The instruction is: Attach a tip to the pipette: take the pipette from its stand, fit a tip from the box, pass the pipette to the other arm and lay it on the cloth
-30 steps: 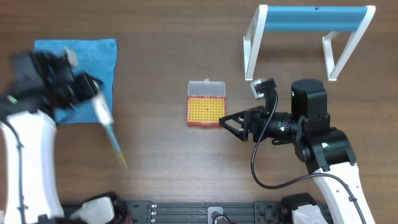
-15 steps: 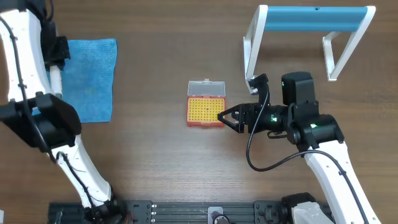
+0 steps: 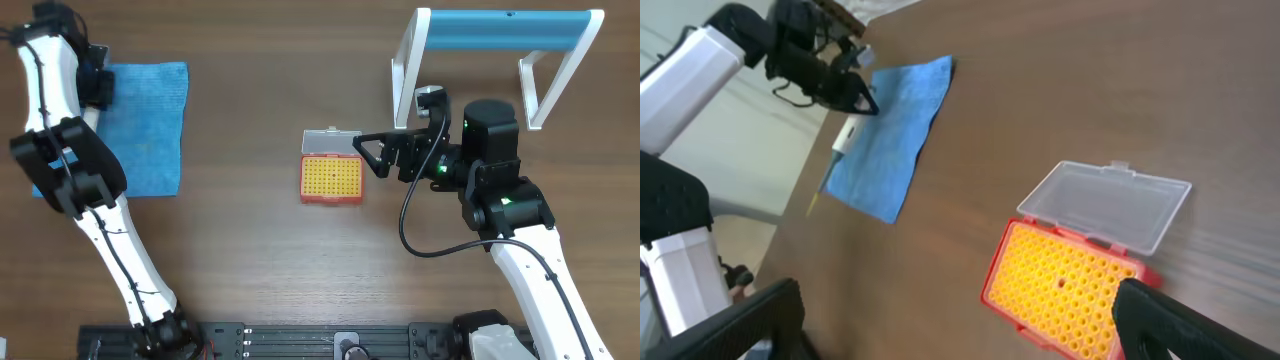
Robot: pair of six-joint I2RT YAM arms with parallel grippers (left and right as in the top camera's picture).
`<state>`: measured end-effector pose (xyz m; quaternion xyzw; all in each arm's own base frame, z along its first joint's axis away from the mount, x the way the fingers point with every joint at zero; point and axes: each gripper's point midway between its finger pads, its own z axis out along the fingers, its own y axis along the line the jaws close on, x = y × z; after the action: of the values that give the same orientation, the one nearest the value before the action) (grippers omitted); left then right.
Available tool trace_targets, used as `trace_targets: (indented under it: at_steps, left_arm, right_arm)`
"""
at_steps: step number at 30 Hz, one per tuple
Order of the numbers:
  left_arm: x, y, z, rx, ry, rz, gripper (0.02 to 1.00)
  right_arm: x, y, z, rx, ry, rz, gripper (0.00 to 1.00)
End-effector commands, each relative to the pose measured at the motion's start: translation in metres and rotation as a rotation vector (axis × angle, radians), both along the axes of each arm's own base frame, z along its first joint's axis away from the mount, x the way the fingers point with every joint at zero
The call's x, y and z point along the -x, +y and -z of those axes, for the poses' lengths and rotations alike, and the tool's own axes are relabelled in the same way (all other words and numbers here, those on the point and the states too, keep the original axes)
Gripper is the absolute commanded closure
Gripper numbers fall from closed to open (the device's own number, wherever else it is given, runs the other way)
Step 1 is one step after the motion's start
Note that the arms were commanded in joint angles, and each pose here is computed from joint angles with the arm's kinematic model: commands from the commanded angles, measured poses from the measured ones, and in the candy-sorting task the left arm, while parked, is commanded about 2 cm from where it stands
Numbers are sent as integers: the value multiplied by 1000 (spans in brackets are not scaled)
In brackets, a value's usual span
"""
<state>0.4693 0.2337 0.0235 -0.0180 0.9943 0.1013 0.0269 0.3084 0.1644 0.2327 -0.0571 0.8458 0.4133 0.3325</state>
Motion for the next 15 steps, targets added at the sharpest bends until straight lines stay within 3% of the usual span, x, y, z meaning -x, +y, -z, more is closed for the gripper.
trace_targets:
  at_steps: [1, 5, 15]
  left_arm:
    - [-24, -19, 8, 68, -74, 49, 989]
    - [-35, -32, 8, 138, -127, 66, 987]
    - [-31, -32, 24, 155, -102, 17, 987]
  right_arm:
    - [-7, -5, -3, 1, -1, 45, 5]
    - [-7, -5, -3, 1, -1, 45, 5]
    - [-7, -5, -3, 1, -1, 44, 3]
